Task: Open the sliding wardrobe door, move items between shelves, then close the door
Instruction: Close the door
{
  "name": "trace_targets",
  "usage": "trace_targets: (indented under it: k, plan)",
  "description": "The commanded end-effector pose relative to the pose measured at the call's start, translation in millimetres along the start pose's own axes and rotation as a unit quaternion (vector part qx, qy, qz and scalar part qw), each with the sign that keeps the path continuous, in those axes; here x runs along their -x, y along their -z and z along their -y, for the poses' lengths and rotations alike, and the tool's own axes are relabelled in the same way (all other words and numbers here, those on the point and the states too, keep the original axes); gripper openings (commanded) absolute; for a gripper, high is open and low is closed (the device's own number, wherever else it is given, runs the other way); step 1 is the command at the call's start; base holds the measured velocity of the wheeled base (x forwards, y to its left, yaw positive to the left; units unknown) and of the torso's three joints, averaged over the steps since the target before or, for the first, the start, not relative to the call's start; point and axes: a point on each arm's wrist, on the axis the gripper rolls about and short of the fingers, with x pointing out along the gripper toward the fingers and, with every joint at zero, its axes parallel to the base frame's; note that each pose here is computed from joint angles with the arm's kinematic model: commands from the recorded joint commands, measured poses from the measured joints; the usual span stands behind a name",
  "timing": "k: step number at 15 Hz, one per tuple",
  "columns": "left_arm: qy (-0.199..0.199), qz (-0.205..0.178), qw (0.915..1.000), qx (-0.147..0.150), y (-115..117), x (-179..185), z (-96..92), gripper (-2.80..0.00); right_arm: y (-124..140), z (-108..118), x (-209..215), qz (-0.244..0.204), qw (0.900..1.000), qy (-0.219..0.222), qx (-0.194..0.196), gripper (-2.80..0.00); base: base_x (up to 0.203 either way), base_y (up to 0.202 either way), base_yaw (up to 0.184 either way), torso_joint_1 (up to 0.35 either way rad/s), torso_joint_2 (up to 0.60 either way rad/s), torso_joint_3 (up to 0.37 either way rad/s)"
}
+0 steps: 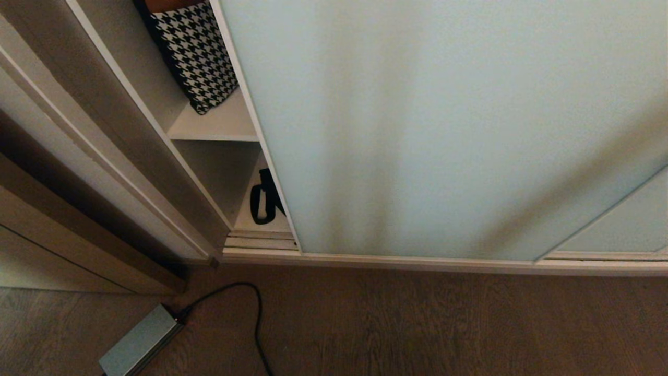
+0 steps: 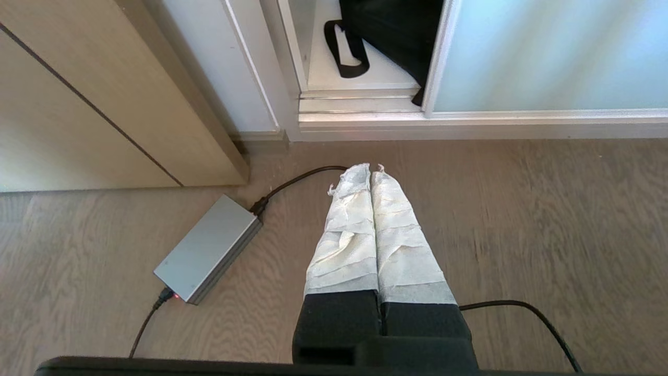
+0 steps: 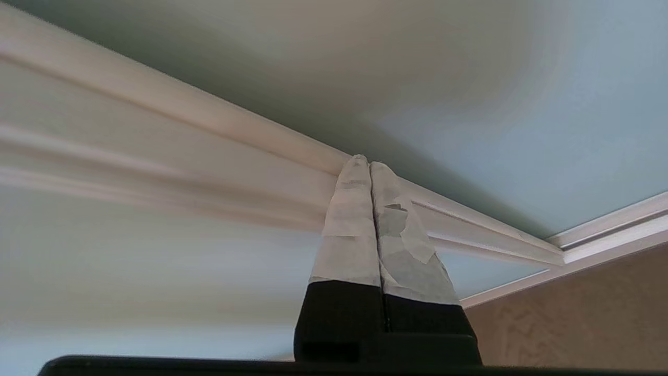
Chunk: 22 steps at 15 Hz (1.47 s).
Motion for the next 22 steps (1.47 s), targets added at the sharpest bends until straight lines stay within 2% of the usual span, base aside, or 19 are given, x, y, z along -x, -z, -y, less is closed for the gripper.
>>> trace_targets:
  k: [1, 9, 22]
  plan:
    - [0.000, -0.001, 1.0000, 0.000, 0.0, -0.1, 0.0, -2.80, 0.3, -10.7, 3.6, 0.000, 1.000, -0.006, 0.002, -2.80, 0.000, 0.000, 0.000, 0.000, 0.00, 0.000]
    - [0.000, -0.001, 1.0000, 0.000, 0.0, -0.1, 0.0, -2.80, 20.0, -34.8, 3.6, -0.025, 0.999, -0.021, -0.004, -2.80, 0.000, 0.000, 0.000, 0.000, 0.00, 0.000]
    - [0.000, -0.001, 1.0000, 0.000, 0.0, -0.1, 0.0, -2.80, 39.8, -52.6, 1.5, -0.051, 0.998, -0.033, -0.012, -2.80, 0.000, 0.000, 0.000, 0.000, 0.00, 0.000]
